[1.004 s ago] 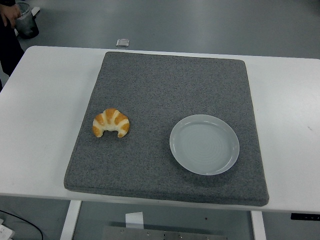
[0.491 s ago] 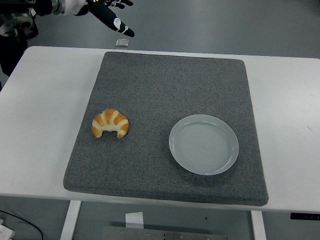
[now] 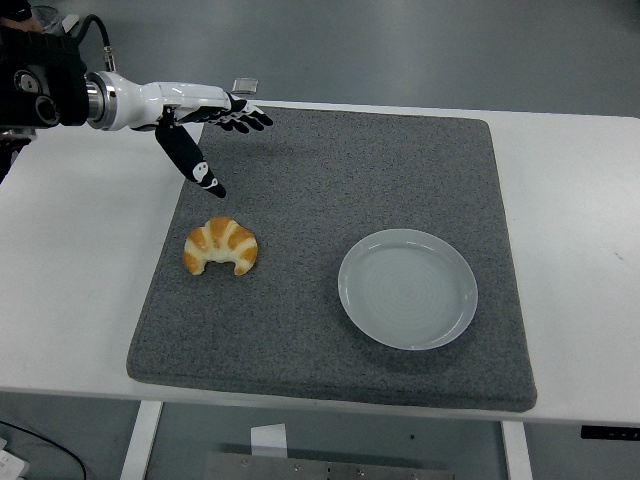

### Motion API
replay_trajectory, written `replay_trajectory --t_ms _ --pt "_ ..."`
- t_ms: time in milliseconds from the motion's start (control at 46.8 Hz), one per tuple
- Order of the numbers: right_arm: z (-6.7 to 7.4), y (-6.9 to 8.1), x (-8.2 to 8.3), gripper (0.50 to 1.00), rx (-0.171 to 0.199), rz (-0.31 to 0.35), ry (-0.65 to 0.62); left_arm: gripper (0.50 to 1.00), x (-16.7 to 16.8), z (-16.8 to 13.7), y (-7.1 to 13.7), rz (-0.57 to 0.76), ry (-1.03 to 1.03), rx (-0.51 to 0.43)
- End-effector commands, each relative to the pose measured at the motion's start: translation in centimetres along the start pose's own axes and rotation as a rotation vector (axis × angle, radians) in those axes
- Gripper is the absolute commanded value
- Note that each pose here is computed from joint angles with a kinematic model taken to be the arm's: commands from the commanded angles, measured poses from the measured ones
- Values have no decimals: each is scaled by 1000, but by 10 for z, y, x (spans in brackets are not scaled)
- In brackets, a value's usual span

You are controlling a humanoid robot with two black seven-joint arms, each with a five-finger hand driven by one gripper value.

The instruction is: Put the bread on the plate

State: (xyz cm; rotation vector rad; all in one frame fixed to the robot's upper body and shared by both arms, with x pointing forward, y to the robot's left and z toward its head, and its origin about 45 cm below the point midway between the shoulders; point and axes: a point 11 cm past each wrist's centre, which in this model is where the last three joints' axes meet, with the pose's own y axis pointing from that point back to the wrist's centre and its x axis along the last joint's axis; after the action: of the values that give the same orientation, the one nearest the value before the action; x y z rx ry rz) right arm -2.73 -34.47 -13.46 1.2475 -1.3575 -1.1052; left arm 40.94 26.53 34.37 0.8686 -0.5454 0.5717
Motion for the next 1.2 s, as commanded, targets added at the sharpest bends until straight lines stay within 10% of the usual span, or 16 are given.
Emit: replay_trajectory --t_ms 0,1175 --pt "0 0 0 932 0 0 0 1000 -8 -8 3 -37 -46 19" --pt "1 0 0 932 -1 0 0 1000 -62 -37 -24 -103 -267 39"
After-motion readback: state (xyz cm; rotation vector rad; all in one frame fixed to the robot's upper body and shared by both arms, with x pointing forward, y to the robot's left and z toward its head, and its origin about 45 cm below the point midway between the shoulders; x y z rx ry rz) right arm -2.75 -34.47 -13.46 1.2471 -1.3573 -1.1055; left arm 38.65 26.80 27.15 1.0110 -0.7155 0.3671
